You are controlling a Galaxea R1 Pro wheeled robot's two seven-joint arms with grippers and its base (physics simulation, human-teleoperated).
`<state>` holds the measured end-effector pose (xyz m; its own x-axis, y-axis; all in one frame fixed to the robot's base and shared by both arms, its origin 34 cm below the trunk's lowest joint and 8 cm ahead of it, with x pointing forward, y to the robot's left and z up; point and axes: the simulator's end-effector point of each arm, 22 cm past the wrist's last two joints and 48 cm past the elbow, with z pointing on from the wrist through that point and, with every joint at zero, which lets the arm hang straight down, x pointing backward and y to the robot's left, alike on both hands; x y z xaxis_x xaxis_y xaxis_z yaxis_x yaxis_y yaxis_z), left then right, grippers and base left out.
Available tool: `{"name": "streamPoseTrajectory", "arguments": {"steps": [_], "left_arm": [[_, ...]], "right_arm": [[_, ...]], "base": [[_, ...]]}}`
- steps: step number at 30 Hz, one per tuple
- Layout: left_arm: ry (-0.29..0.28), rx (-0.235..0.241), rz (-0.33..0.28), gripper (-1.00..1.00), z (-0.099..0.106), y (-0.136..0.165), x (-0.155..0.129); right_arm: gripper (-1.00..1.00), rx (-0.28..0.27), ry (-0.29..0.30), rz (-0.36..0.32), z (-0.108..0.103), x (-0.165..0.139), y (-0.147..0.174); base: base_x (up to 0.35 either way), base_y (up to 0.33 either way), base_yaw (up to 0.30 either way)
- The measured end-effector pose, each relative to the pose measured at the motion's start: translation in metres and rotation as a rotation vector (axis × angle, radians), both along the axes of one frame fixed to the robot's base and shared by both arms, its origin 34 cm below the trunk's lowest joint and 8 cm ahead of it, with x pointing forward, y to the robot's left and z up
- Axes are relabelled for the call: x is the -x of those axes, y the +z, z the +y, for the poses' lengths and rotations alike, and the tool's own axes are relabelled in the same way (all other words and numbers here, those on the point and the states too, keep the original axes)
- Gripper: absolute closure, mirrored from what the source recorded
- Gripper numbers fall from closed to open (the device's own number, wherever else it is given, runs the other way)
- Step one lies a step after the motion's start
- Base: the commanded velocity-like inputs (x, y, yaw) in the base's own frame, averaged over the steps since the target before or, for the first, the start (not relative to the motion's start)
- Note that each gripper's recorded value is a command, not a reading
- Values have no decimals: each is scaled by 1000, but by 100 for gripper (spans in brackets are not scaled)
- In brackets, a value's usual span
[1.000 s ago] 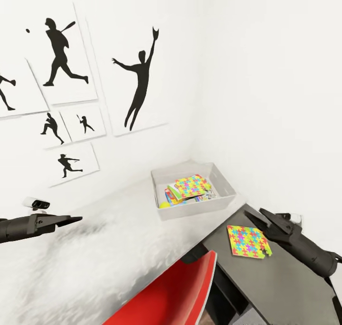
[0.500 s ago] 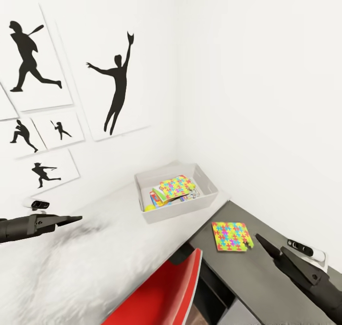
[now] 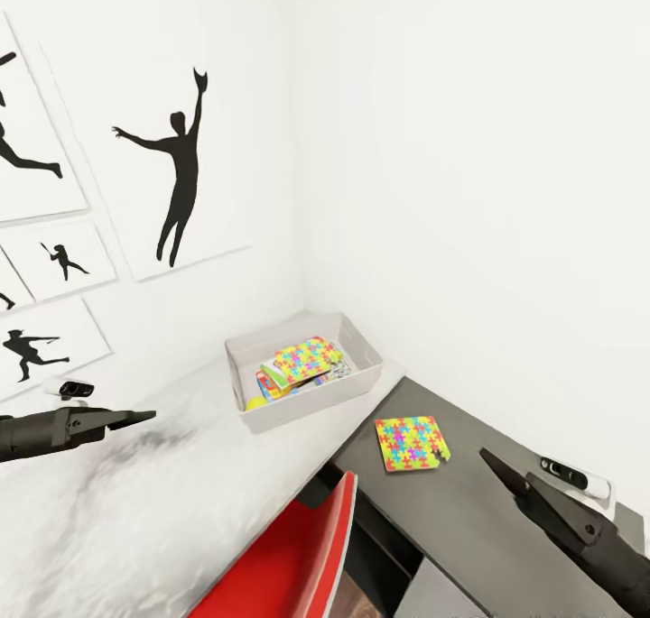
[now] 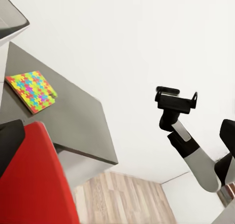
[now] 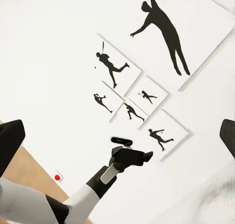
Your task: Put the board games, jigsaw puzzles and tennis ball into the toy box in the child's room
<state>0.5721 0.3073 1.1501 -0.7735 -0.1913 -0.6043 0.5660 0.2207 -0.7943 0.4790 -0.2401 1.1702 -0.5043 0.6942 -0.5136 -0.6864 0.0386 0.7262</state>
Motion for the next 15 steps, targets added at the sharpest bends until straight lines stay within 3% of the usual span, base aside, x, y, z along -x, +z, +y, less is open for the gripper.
{"name": "streamPoseTrajectory", "arguments": {"steps": [7,15], "left_arm": [[-1,-1,-9,-100,0,4,1],[-1,-2,-11,-100,0,4,1]], "right_arm": [[-100,31,3,3,4,1,-4],[-100,36,0,10,4,0,-6]], "base": [[0,0,-206],[0,0,-31]]}}
